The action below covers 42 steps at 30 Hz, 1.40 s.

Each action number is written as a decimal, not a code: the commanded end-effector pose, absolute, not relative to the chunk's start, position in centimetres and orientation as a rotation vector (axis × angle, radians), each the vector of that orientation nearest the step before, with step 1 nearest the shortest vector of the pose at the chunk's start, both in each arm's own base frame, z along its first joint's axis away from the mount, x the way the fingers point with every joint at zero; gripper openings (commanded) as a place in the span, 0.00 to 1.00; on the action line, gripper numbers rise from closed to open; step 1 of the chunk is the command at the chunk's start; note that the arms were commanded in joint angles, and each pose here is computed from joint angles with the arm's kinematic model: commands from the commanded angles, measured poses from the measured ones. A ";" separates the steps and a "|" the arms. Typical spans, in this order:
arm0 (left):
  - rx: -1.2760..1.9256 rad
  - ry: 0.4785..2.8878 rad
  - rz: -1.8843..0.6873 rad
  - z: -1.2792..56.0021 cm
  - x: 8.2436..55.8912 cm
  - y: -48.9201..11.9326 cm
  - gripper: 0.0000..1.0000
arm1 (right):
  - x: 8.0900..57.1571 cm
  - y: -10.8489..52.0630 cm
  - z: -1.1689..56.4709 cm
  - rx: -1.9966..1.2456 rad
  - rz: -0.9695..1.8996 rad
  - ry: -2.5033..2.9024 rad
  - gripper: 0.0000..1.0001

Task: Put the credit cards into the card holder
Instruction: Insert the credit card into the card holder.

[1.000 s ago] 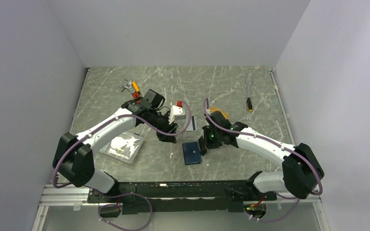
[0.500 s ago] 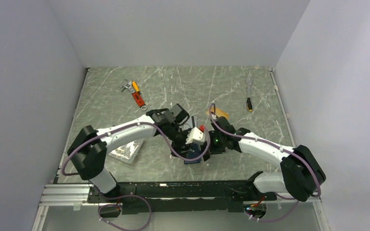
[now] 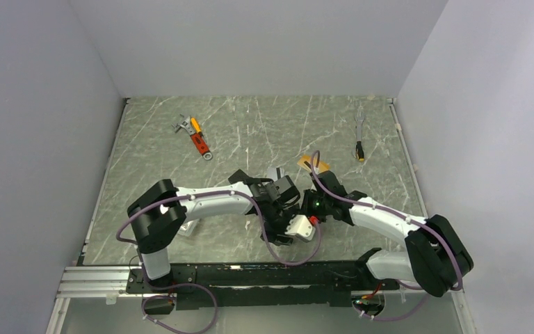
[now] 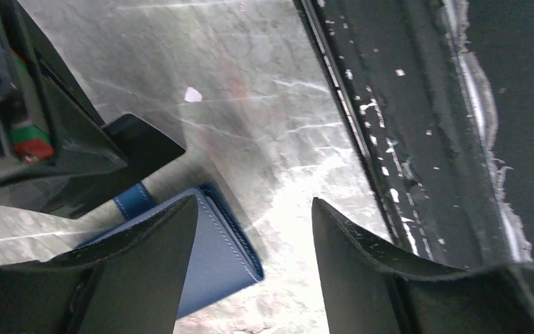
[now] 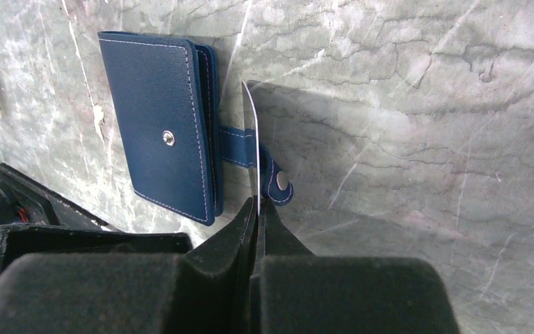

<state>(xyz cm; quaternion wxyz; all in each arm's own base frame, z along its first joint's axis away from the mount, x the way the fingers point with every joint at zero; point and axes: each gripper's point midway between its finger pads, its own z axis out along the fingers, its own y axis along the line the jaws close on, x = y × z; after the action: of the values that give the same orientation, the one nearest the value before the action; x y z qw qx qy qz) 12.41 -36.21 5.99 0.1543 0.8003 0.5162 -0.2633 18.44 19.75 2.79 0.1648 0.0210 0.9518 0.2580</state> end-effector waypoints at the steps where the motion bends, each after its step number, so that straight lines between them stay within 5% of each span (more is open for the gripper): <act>1: 2.282 1.338 -0.684 7.0 14.3 -39.0 0.67 | 17.1 17.0 0.8 0.094 0.572 2.782 0.00; 17: 2.413 1.408 -0.558 2.6 15.7 -37.8 0.59 | 16.3 16.5 0.8 0.140 0.578 2.797 0.00; 42: 2.218 1.616 -0.183 7.9 22.3 -31.1 0.42 | 16.3 15.7 0.1 0.187 0.503 2.820 0.00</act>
<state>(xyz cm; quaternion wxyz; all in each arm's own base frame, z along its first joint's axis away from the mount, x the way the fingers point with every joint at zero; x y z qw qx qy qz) 20.36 -34.57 7.17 0.2036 0.8099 0.5393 -0.1084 18.17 18.69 2.65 0.1667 0.0518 0.9519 0.2519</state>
